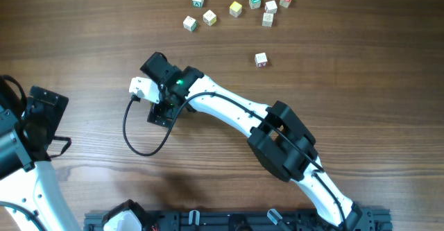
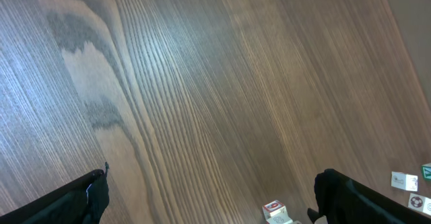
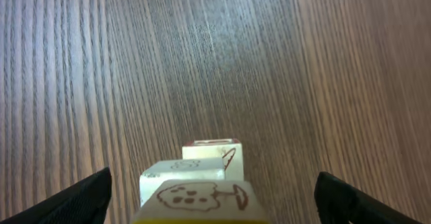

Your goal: Form a tower

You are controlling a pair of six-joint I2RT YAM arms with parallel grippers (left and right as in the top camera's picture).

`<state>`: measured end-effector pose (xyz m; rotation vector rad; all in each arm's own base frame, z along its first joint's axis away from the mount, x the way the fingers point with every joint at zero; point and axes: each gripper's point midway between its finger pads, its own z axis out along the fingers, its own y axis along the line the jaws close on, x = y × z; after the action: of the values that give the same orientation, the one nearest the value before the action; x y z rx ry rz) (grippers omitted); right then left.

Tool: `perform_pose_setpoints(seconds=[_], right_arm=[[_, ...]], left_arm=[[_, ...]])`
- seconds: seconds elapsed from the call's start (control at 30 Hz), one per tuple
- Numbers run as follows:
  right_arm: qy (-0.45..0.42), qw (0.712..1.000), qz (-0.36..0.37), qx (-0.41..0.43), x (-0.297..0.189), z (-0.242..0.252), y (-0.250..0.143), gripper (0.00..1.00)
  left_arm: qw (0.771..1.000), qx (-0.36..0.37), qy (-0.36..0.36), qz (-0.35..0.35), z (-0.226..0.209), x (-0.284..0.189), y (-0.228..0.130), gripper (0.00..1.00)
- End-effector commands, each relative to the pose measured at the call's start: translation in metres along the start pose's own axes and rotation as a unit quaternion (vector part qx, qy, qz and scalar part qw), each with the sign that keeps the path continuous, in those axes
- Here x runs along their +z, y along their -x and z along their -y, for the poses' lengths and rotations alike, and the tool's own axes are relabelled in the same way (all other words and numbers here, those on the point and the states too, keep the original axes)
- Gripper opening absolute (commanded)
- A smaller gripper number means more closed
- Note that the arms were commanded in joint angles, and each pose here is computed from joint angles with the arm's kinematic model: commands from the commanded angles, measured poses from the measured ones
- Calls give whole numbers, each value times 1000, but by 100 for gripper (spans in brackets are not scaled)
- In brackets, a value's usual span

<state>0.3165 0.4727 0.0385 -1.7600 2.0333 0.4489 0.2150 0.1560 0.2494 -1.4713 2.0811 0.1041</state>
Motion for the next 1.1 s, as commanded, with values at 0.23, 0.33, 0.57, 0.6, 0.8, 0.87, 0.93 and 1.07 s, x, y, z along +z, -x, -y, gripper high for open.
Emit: perform_pose_setpoints(seconds=[0.23, 0.33, 0.57, 0.6, 0.8, 0.87, 0.93, 1.07], right_arm=[[17, 1000, -17, 4, 29, 1, -20, 78], [16, 1000, -16, 4, 29, 1, -20, 65], [17, 1000, -16, 6, 29, 1, -20, 39], [17, 1000, -17, 6, 29, 1, -20, 37], [23, 1000, -14, 14, 29, -2, -19, 61], [23, 999, -13, 19, 29, -1, -19, 93], [21, 1000, -13, 18, 28, -1, -18, 100], [-84, 994, -17, 63, -41, 38, 0, 100]], left_arm=[[1000, -10, -3, 1, 0, 0, 2, 100], [1000, -10, -3, 1, 0, 0, 2, 100], [1000, -10, -3, 1, 0, 0, 2, 100], [1000, -10, -3, 1, 0, 0, 2, 100], [1000, -10, -3, 1, 0, 0, 2, 100], [1000, -10, -3, 1, 0, 0, 2, 100], [1000, -10, -3, 1, 0, 0, 2, 100], [1000, -10, -7, -9, 2, 0, -2, 100]])
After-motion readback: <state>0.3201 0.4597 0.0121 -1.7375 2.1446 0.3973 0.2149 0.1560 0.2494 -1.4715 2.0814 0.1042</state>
